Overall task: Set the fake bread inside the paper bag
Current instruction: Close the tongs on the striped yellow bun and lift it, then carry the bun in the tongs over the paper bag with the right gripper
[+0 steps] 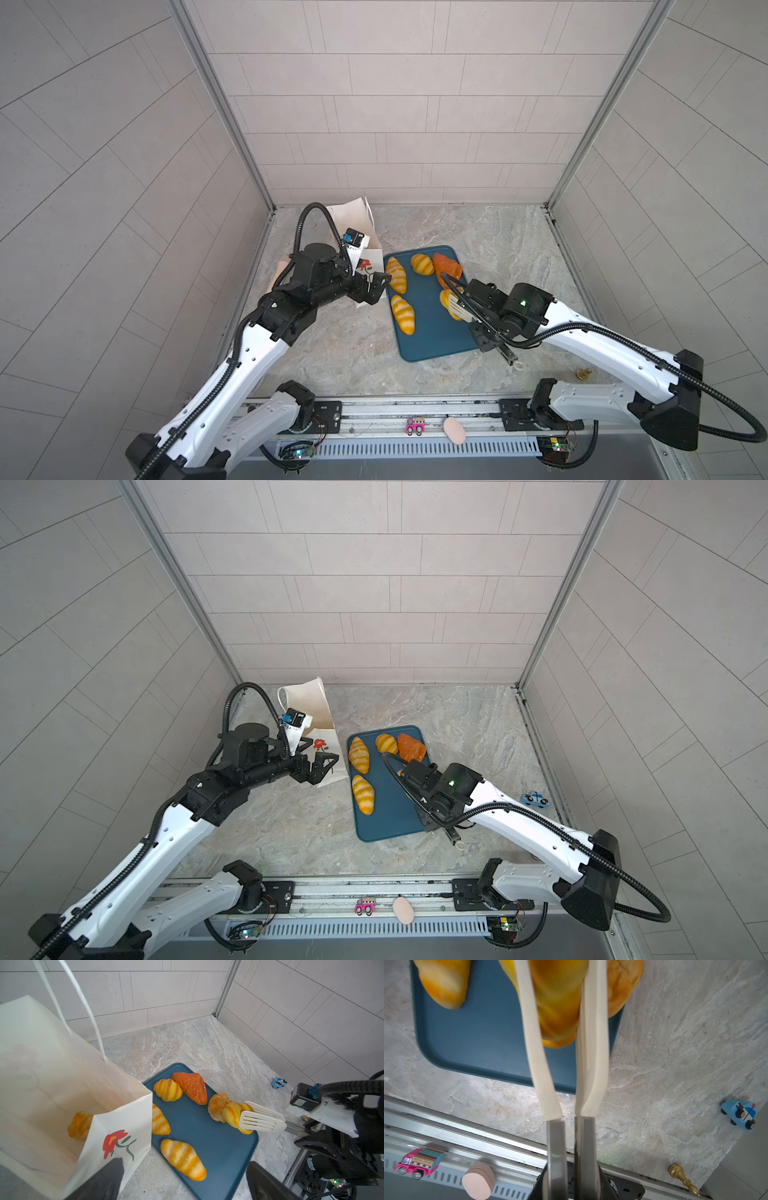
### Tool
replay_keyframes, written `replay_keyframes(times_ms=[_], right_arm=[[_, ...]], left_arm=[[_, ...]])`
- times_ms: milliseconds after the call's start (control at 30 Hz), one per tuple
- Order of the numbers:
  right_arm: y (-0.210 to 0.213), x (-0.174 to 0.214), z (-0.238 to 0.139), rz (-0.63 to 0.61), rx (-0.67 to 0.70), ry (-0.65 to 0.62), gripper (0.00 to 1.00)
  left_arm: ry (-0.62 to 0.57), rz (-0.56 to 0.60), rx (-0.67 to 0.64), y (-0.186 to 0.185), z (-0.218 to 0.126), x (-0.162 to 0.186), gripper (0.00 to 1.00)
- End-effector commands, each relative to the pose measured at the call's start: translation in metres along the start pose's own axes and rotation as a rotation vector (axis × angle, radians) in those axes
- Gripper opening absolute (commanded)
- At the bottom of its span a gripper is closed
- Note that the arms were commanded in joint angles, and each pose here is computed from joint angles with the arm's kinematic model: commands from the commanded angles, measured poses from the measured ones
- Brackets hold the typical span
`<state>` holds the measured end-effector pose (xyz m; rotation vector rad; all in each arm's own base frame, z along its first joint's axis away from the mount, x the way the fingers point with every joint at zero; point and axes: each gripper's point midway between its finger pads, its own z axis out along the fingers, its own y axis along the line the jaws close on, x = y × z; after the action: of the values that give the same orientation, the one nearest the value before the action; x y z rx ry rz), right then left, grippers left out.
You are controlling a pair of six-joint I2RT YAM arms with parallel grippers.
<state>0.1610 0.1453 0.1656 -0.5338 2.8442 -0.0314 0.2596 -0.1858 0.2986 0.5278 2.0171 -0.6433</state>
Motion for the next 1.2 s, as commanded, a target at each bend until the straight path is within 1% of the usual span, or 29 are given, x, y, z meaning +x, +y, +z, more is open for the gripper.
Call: replay_keyframes(times_ms=[0, 100, 233, 433, 533, 633, 767, 1033, 1167], right_arm=[[0.009, -0.029, -0.016, -0.049, -0.032, -0.116, 0.22], [0.02, -0.057, -0.028, -0.049, -0.07, -0.211, 0.22], [0.038, -0.092, -0.047, -0.1, -0.124, -0.316, 0.22], [0.054, -0.131, -0.061, -0.168, -0.116, -0.346, 0.22], [0.065, -0.147, -0.068, -0.195, -0.135, -0.356, 0.22], [0.076, -0.158, -0.077, -0.225, -0.168, -0.361, 0.22], [0.082, -0.172, -0.092, -0.275, -0.181, -0.402, 0.22], [0.064, -0.183, -0.11, -0.294, -0.136, -0.434, 0.22], [0.079, -0.193, -0.121, -0.321, -0.204, -0.466, 0.22]], left_arm=[[-0.064, -0.005, 0.014, -0.002, -0.015, -0.019, 1.0], [-0.082, -0.015, 0.0, 0.004, -0.022, -0.023, 1.0], [-0.09, -0.032, -0.03, 0.014, -0.031, -0.023, 1.0], [-0.122, -0.07, -0.053, 0.027, -0.041, -0.028, 1.0], [-0.14, -0.08, -0.069, 0.032, -0.048, -0.03, 1.0], [-0.153, -0.092, -0.094, 0.037, -0.056, -0.031, 1.0], [-0.164, -0.11, -0.129, 0.045, -0.065, -0.027, 1.0], [-0.178, -0.157, -0.144, 0.058, -0.07, -0.025, 1.0], [-0.195, -0.17, -0.145, 0.061, -0.071, -0.029, 1.0]])
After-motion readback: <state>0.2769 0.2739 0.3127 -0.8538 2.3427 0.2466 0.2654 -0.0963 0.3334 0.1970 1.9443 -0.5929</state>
